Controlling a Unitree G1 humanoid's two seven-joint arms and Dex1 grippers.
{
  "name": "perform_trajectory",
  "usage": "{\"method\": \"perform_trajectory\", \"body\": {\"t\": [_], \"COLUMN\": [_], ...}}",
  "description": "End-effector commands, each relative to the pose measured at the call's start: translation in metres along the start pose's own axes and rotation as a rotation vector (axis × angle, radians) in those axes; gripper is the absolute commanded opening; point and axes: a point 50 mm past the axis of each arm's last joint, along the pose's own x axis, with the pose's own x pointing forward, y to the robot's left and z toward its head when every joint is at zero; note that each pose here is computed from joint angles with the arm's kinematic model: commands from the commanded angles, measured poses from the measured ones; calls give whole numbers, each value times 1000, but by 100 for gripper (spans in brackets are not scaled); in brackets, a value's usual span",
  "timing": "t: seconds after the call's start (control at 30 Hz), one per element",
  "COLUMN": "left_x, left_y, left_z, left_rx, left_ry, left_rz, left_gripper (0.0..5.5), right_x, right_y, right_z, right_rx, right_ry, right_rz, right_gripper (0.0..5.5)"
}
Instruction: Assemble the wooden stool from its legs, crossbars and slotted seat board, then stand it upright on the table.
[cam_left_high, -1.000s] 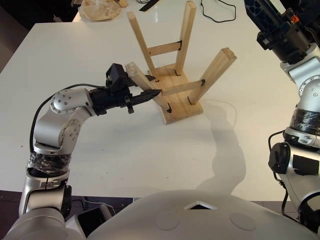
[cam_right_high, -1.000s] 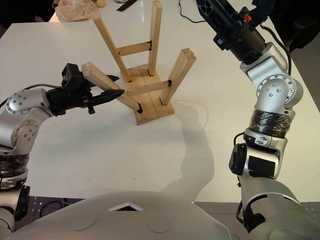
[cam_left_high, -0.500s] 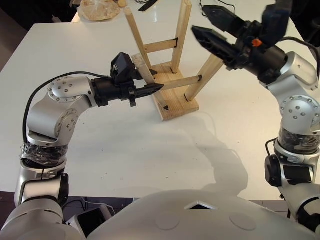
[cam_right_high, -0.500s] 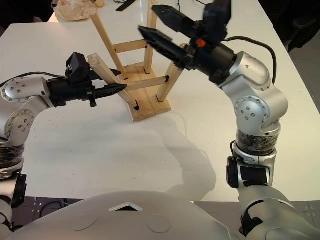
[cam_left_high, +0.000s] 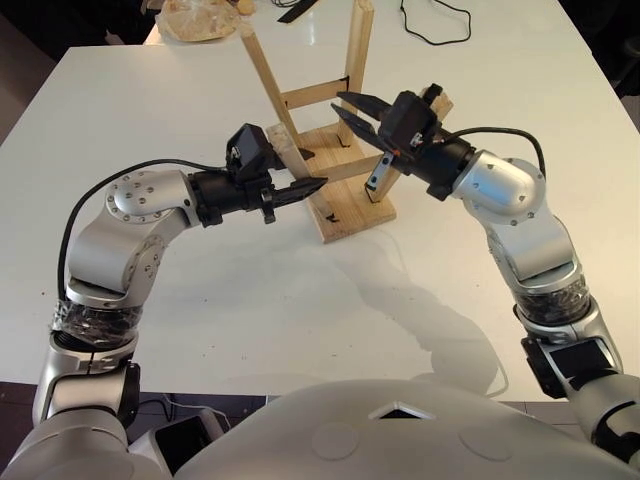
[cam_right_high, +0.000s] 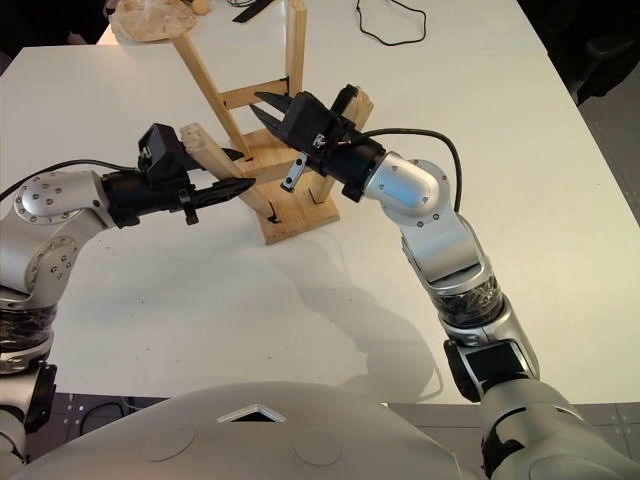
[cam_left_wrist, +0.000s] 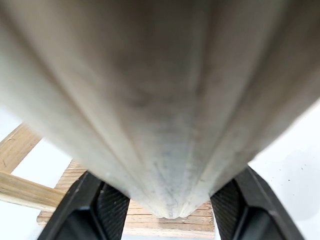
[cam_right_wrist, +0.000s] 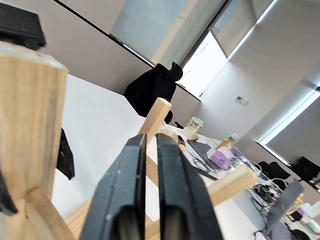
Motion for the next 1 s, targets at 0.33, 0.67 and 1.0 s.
{"method": "perform_trajectory", "body": {"t": [0.33,0.67,1.0], "left_x": [2,12,16], "left_y": [4,6,15], "left_z": [-8,-9,-25], "left_rx": [-34,-43,-69], "left_ry": [84,209,282], "left_rz": [82,12,-34], "left_gripper": [204,204,204], "right_x": [-8,6,-93], "right_y": [55,4,-151], "right_z": [-51,7,-38], "right_rx": [-133,130,140], "right_ry": [244,-77,240], "right_rz": [204,-24,-824], "right_gripper": [0,0,0]}}
